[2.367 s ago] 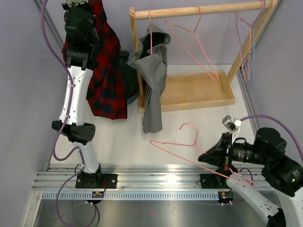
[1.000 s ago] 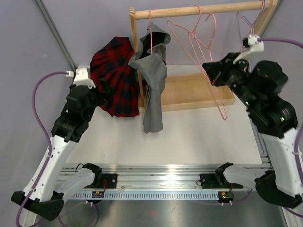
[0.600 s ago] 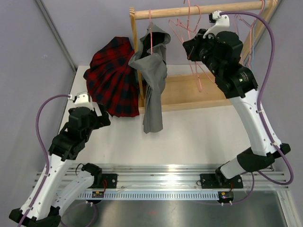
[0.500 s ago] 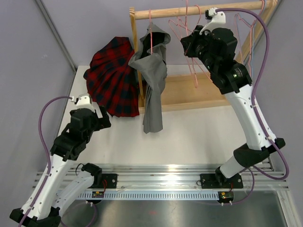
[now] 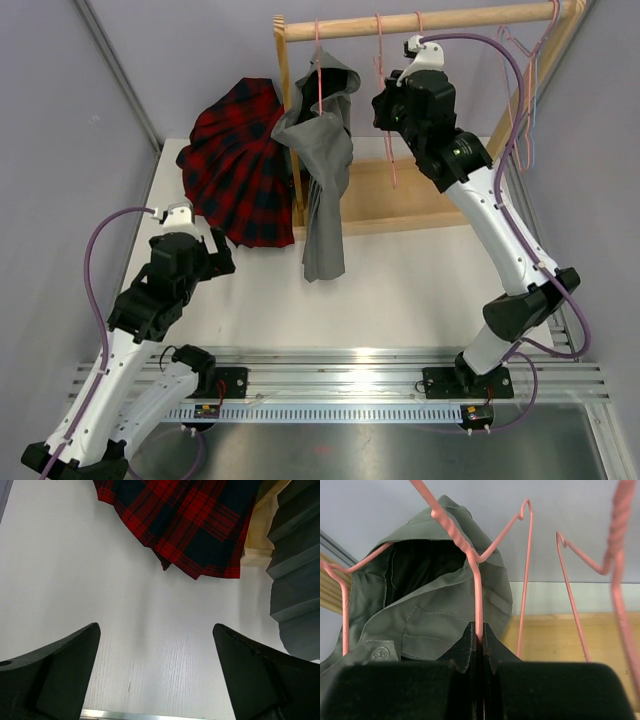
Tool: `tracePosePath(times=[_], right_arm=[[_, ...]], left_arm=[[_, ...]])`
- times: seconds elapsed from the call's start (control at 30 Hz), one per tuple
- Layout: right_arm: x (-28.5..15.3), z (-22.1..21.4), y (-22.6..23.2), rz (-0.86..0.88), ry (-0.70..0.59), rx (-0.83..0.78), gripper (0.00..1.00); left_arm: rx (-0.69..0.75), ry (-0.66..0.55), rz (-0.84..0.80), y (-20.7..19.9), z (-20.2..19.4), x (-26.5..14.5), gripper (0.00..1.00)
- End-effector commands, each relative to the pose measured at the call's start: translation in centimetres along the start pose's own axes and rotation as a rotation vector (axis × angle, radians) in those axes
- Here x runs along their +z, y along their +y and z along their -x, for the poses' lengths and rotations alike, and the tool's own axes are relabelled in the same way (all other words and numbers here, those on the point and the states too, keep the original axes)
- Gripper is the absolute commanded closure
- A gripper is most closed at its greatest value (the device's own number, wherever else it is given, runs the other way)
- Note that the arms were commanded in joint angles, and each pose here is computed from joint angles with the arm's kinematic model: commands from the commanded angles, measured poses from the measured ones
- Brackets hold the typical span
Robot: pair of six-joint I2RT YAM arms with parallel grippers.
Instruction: Remove the skirt from the hanger
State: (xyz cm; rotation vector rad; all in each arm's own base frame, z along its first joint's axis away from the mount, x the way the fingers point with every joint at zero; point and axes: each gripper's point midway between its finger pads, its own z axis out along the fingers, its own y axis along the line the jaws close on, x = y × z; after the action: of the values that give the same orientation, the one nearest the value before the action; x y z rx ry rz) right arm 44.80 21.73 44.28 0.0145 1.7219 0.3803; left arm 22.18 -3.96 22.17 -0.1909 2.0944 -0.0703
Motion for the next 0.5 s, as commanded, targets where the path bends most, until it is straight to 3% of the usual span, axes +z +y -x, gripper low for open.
tracePosePath(times=[0.0, 0.07, 0.13, 0.2, 0.23, 0.27, 0.33, 0.47], right_arm=[[-2.5, 2.2, -1.1, -0.032, -0.080, 0.034, 1.00], [-3.8, 2.1, -1.9, -0.055, -0.084, 0.039, 1.00], [-5.3, 3.0, -2.6, -0.073, -0.113, 0.047, 0.88], [-6.4, 3.2, -2.9, -0.079, -0.117, 0.043, 0.51], [-7.5, 4.1, -2.8, -0.060, -0.136, 0.046, 0.24], [-8.1, 4.6, -2.6, -0.047, -0.147, 0.049, 0.14], [-9.6, 6.3, -1.5, 0.018, -0.175, 0.060, 0.05], [-10.3, 7.8, 2.3, 0.207, -0.163, 0.054, 0.04]], left_arm=[[-0.007, -0.027, -0.047, -0.9, 0.6, -0.1, 0.01], [-0.006, -0.022, -0.052, -1.0, 0.5, -0.1, 0.01], [-0.005, -0.018, -0.054, -1.1, 0.5, 0.0, 0.01], [-0.004, -0.015, -0.053, -1.1, 0.4, 0.0, 0.01], [-0.003, -0.015, -0.054, -1.1, 0.4, 0.0, 0.01], [-0.005, -0.016, -0.056, -1.1, 0.4, 0.0, 0.01], [-0.002, -0.013, -0.058, -1.2, 0.3, 0.1, 0.01], [0.000, -0.009, -0.062, -1.3, 0.3, 0.1, 0.01]])
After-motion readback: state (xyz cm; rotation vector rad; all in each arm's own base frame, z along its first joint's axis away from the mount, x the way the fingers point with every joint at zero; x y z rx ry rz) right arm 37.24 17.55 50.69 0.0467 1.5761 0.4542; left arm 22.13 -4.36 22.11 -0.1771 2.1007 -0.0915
